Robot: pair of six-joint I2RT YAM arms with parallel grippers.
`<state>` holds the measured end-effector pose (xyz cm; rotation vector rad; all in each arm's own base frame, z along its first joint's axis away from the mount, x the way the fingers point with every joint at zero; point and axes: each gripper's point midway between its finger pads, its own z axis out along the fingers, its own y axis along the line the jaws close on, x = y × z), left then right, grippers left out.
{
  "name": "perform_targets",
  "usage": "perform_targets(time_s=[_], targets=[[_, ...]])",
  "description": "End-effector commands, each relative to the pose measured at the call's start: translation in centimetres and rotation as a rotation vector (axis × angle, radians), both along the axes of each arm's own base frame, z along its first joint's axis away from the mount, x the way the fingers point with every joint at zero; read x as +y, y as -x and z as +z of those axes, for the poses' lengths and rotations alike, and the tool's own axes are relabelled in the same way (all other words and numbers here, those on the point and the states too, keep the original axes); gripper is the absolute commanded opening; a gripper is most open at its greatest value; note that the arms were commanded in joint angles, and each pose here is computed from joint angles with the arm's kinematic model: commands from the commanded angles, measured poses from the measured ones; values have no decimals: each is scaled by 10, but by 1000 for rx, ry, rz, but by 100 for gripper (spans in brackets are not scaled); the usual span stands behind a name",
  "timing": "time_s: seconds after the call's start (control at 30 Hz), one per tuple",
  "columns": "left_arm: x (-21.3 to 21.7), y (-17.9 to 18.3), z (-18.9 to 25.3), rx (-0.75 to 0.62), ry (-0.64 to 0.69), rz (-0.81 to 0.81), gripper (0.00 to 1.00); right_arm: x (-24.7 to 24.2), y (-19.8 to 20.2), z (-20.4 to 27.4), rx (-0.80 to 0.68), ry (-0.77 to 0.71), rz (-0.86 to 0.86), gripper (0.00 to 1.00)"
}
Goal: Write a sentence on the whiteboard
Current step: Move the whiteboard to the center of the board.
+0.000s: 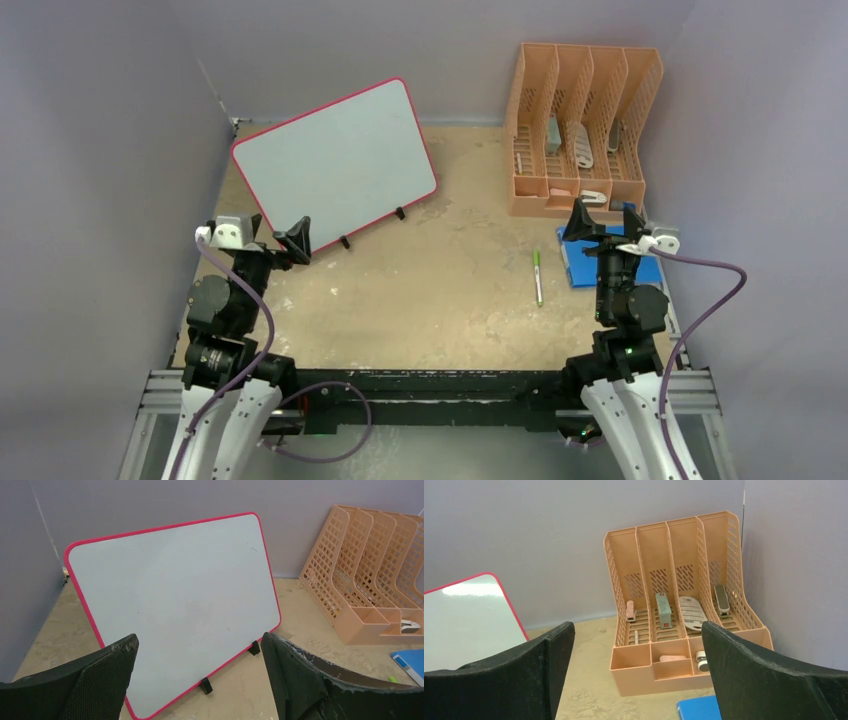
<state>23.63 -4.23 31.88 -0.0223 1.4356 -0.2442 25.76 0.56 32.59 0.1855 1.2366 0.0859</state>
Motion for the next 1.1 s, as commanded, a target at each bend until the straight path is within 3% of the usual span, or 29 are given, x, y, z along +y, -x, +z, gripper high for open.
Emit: perform_targets(time_s=[0.0,0.43,0.8,1.07], targets=[[2,-1,9,-27,14,8,93,-4,8,20,-63,-25,-13,99],[-5,-17,-14,111,46,-4,100,-2,10,22,-70,-28,-4,99],[-20,-40,-81,527,168,18,94,1,14,25,-86,-32,12,99],[-46,-48,-156,864,287,51,89,2,14,26,-91,-32,19,99]])
